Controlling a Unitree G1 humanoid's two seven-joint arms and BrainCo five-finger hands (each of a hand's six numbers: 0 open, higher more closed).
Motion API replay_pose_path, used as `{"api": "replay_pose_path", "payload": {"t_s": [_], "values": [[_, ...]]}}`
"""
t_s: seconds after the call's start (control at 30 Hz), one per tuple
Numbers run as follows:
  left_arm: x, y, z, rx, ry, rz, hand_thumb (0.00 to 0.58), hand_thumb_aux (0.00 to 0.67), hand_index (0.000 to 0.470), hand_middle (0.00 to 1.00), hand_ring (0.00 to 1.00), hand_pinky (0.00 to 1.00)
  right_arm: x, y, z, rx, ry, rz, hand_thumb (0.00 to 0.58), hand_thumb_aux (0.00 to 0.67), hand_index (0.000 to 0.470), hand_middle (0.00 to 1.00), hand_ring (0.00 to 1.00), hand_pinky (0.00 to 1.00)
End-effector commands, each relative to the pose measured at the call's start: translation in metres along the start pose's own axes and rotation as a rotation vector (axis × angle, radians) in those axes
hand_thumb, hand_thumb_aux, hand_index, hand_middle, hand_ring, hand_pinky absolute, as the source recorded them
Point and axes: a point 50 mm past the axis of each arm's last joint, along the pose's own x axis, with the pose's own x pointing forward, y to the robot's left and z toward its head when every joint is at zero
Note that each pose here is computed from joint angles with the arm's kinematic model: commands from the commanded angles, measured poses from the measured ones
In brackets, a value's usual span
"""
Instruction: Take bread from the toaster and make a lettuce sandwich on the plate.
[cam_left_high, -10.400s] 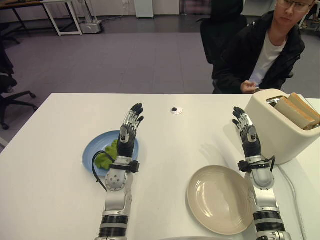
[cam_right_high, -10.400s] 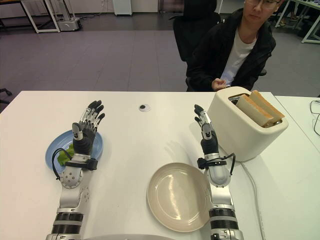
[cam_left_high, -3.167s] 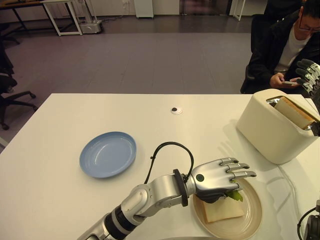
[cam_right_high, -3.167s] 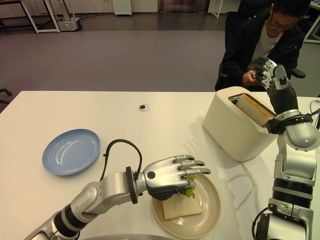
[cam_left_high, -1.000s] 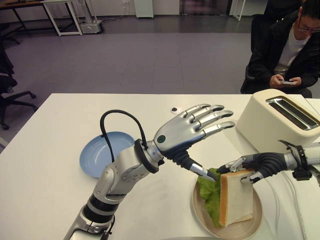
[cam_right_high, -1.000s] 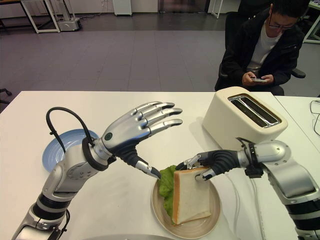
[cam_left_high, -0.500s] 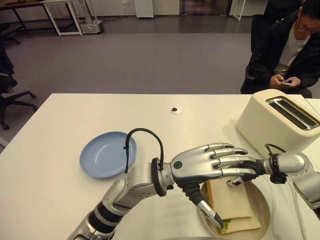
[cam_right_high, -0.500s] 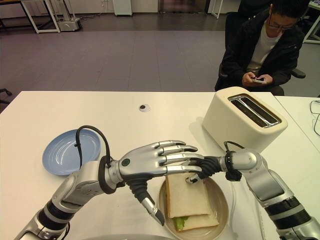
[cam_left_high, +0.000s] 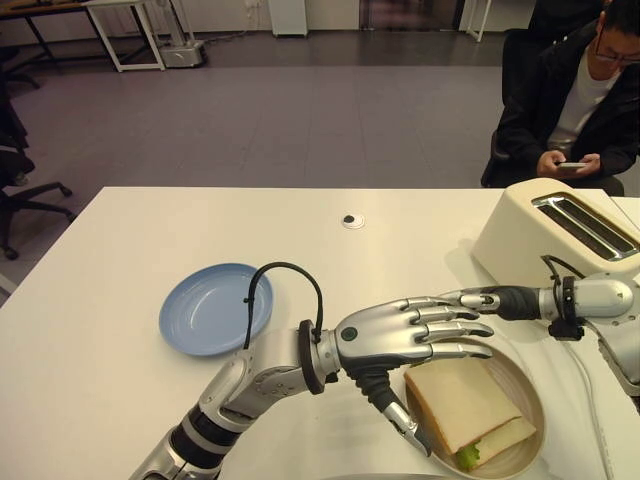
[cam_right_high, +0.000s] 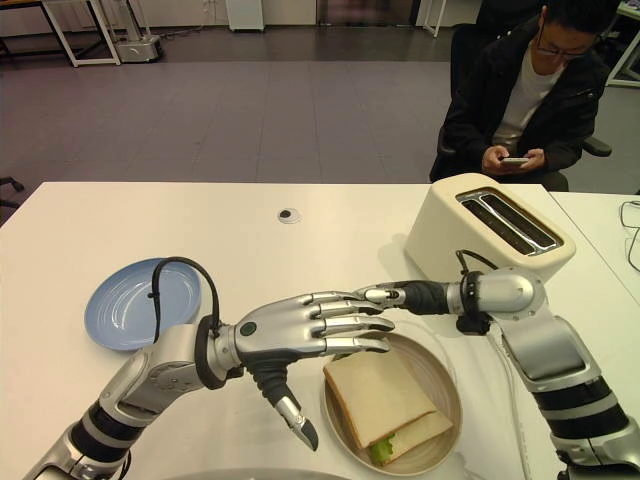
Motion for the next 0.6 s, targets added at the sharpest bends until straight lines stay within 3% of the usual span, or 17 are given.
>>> {"api": "replay_pose_path", "payload": {"t_s": [0.03, 0.07, 0.1, 0.17, 0.27, 0.47, 0.6], "values": [[-0.024, -0.002, -0.014, -0.451, 0.055, 0.011, 0.572, 0.591, 0.415, 1.00, 1.00, 1.00, -0.038, -0.021, 0.016, 0.117, -0.277, -0.140, 0.576, 0.615, 0.431, 0.40, 0.40, 0.40], [-0.034, -0.003, -0.016, -0.614, 0.050, -0.013, 0.580, 0.670, 0.470, 1.00, 1.00, 1.00, -0.053, -0.017, 0.009, 0.183, -0.317, -0.120, 0.580, 0.670, 0.470, 0.95, 0.95, 0.95], [-0.043, -0.005, -0.016, -0.763, 0.042, -0.060, 0.580, 0.670, 0.470, 1.00, 1.00, 1.00, -0.066, -0.008, -0.003, 0.250, -0.307, -0.070, 0.580, 0.670, 0.470, 1.00, 1.00, 1.00], [-0.055, -0.010, -0.015, -0.938, 0.029, -0.169, 0.580, 0.670, 0.470, 1.00, 1.00, 1.00, -0.082, 0.012, -0.033, 0.364, -0.210, 0.035, 0.580, 0.670, 0.470, 1.00, 1.00, 1.00], [-0.071, -0.026, -0.022, -1.049, 0.098, -0.365, 0.580, 0.670, 0.470, 1.00, 1.00, 1.00, -0.097, 0.044, -0.079, 0.452, 0.059, 0.197, 0.580, 0.670, 0.470, 1.00, 1.00, 1.00], [-0.078, -0.059, -0.025, -1.002, 0.204, -0.644, 0.580, 0.670, 0.470, 1.00, 1.00, 1.00, -0.128, 0.080, -0.119, 0.404, 0.504, 0.476, 0.580, 0.670, 0.470, 1.00, 1.00, 1.00], [-0.073, -0.079, -0.022, -0.914, 0.218, -0.761, 0.580, 0.670, 0.470, 1.00, 1.00, 1.00, -0.112, 0.100, -0.123, 0.305, 0.531, 0.645, 0.580, 0.670, 0.470, 1.00, 1.00, 1.00]]}}
